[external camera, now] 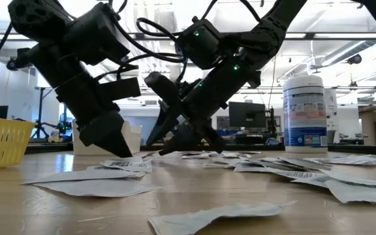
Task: Pick & Place First Aid Supplies
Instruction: Put the towelette pack into the black bin
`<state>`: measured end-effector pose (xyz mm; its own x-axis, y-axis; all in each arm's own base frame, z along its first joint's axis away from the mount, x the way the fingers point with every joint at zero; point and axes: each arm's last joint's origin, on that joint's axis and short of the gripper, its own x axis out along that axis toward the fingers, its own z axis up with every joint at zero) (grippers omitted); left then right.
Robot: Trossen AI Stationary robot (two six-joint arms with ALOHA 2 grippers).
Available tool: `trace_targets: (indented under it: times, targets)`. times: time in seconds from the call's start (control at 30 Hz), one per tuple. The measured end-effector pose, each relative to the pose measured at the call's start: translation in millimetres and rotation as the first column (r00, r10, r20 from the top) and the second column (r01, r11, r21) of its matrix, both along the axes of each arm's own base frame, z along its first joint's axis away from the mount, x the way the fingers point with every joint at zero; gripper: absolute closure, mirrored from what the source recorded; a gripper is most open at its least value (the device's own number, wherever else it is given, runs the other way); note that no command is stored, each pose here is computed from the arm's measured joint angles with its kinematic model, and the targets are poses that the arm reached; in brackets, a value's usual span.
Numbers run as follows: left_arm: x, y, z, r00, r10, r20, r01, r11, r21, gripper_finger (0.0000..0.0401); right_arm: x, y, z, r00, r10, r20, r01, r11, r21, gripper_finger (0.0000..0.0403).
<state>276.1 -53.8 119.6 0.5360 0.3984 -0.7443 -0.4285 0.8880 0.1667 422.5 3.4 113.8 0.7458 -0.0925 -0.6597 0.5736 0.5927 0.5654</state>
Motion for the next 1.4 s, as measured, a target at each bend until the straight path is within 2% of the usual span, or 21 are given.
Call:
trace_targets:
  times: [0.33, 0.93, 1.4]
  targets:
    - [0.9, 0.9, 0.4, 1.000, 0.004, 0.008, -0.004, 1.000, 0.007, 0.0401, -1.2, 1.7, -0.7, 0.999, 0.050, -0.004, -0.050, 0.998, 0.033, 0.0289]
    - [0.9, 1.1, 2.7, 1.000, -0.004, 0.012, 0.004, 1.000, 0.017, 0.0401, -1.2, 1.5, 0.3, 0.995, 0.102, -0.009, -0.102, 0.994, -0.026, 0.0390]
    - [-3.6, 2.2, 34.0, 0.994, -0.039, 0.104, 0.037, 0.999, 0.023, 0.0401, -3.3, 2.5, 8.4, 0.985, 0.171, -0.016, -0.172, 0.983, -0.058, 0.0395]
